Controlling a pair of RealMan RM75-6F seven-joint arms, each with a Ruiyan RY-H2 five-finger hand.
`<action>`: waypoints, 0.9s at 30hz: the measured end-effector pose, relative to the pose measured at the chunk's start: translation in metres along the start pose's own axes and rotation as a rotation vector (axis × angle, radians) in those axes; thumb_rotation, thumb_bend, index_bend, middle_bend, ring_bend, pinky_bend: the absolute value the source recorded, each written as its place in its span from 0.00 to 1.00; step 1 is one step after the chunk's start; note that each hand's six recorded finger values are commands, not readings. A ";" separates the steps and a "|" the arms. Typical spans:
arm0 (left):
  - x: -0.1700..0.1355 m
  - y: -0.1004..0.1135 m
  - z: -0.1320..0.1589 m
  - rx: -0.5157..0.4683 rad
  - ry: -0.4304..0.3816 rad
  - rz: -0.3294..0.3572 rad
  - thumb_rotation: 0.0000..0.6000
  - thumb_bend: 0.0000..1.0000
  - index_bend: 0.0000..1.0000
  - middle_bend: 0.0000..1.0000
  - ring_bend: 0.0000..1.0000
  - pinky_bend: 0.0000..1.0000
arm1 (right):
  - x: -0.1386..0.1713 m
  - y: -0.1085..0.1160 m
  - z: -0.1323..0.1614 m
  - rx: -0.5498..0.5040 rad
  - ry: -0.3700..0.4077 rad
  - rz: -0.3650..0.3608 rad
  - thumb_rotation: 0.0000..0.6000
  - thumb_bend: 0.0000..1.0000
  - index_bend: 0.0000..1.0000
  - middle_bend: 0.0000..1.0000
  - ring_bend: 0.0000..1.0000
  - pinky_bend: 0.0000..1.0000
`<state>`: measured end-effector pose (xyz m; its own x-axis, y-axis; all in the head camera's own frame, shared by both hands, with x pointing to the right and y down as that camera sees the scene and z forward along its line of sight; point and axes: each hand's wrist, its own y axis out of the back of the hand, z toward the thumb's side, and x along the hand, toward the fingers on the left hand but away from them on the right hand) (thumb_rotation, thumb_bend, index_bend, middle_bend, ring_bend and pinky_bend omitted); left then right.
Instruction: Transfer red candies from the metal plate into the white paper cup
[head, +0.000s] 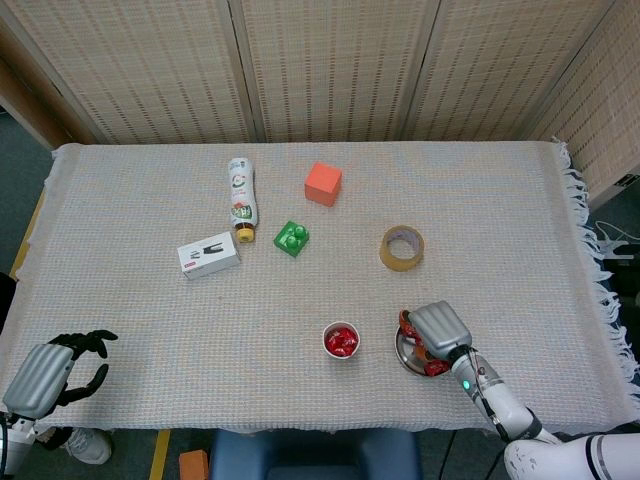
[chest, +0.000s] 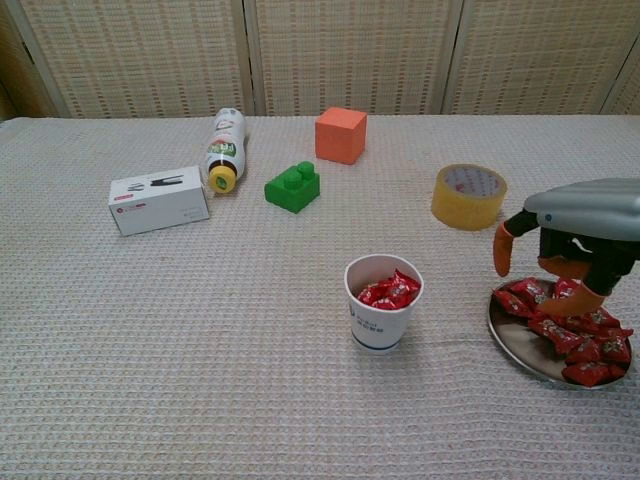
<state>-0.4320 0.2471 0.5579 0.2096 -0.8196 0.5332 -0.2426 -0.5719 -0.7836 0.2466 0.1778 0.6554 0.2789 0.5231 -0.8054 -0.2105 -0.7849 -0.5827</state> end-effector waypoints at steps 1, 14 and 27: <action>0.000 0.000 0.000 0.000 0.001 0.000 1.00 0.43 0.30 0.48 0.41 0.41 | 0.000 -0.002 -0.004 0.001 -0.011 0.005 1.00 0.21 0.38 0.90 0.79 1.00; 0.000 0.000 0.000 0.001 0.001 0.000 1.00 0.43 0.30 0.48 0.41 0.41 | -0.020 -0.024 -0.028 -0.015 -0.072 0.043 1.00 0.21 0.41 0.90 0.79 1.00; 0.000 0.000 0.000 0.000 0.001 0.001 1.00 0.43 0.30 0.48 0.41 0.41 | -0.042 -0.026 -0.025 -0.046 -0.056 0.000 1.00 0.21 0.44 0.90 0.79 1.00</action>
<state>-0.4322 0.2471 0.5580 0.2084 -0.8200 0.5331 -0.2431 -0.5714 -0.7838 0.2640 0.1680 0.7075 0.2255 0.5395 -0.8112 -0.1669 -0.7990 -0.5777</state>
